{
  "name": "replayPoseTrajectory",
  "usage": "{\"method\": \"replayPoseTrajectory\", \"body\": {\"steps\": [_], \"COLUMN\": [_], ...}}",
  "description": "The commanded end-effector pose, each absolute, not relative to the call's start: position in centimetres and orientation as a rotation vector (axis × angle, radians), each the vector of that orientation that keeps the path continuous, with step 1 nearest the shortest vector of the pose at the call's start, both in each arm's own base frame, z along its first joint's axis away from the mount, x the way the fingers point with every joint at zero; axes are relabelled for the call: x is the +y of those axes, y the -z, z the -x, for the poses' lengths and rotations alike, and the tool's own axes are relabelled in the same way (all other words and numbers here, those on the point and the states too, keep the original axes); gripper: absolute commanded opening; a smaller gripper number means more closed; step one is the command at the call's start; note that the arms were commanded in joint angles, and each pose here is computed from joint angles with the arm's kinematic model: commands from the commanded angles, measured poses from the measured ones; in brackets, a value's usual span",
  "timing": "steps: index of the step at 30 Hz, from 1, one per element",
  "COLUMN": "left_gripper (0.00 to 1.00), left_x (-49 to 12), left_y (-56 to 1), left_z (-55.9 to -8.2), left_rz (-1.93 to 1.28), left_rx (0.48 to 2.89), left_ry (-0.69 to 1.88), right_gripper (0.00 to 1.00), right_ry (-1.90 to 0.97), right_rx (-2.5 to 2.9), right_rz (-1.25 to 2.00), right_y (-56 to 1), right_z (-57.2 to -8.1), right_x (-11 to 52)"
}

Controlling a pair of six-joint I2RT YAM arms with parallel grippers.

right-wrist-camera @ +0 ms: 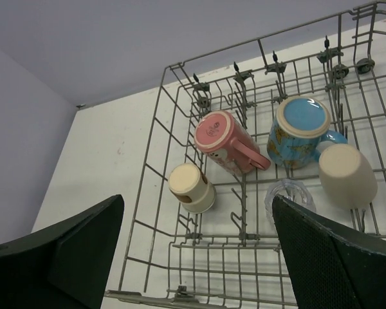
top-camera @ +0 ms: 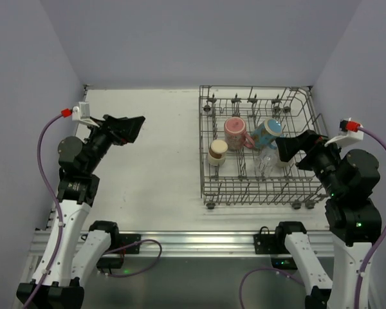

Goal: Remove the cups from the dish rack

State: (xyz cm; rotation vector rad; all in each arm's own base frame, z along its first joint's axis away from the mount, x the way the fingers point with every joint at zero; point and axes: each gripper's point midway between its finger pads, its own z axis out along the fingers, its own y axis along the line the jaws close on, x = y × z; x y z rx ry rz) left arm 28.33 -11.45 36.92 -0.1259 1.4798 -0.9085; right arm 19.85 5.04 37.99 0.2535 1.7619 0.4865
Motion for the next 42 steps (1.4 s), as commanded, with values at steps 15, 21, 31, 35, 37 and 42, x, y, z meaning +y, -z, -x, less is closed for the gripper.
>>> {"method": "replayPoseTrajectory", "body": {"steps": [15,21,31,35,37,42], "left_gripper": [1.00,1.00,1.00,1.00,1.00,1.00], "left_x": [-9.2,-9.4,-9.4,-9.7,-9.7,-9.8], "left_y": [-31.1,-30.6,-30.0,-29.5,-29.3,-29.0], "left_z": [-31.7,-31.7,-31.9,-32.1,-32.1,-32.1], "left_rz": [0.283,0.275,0.259,0.255,0.253,0.249], "left_rx": [1.798,1.818,1.845,1.859,1.864,1.874], "left_ry": [0.710,0.715,0.701,0.713,0.715,0.717], "right_gripper": [0.99,0.99,0.96,0.96,0.96,0.96], "right_ry": [-0.426,-0.512,-0.440,-0.430,-0.431,-0.384], "right_rx": [2.127,2.229,2.496,2.551,2.561,2.595], "right_rz": [-0.168,-0.082,0.014,0.033,0.056,0.081], "right_y": [-33.8,-32.0,-24.5,-22.0,-21.5,-19.9], "right_z": [-27.0,-31.0,-36.2,-36.8,-36.6,-36.2], "right_x": [8.1,12.4,17.7,19.3,20.2,20.9]}}
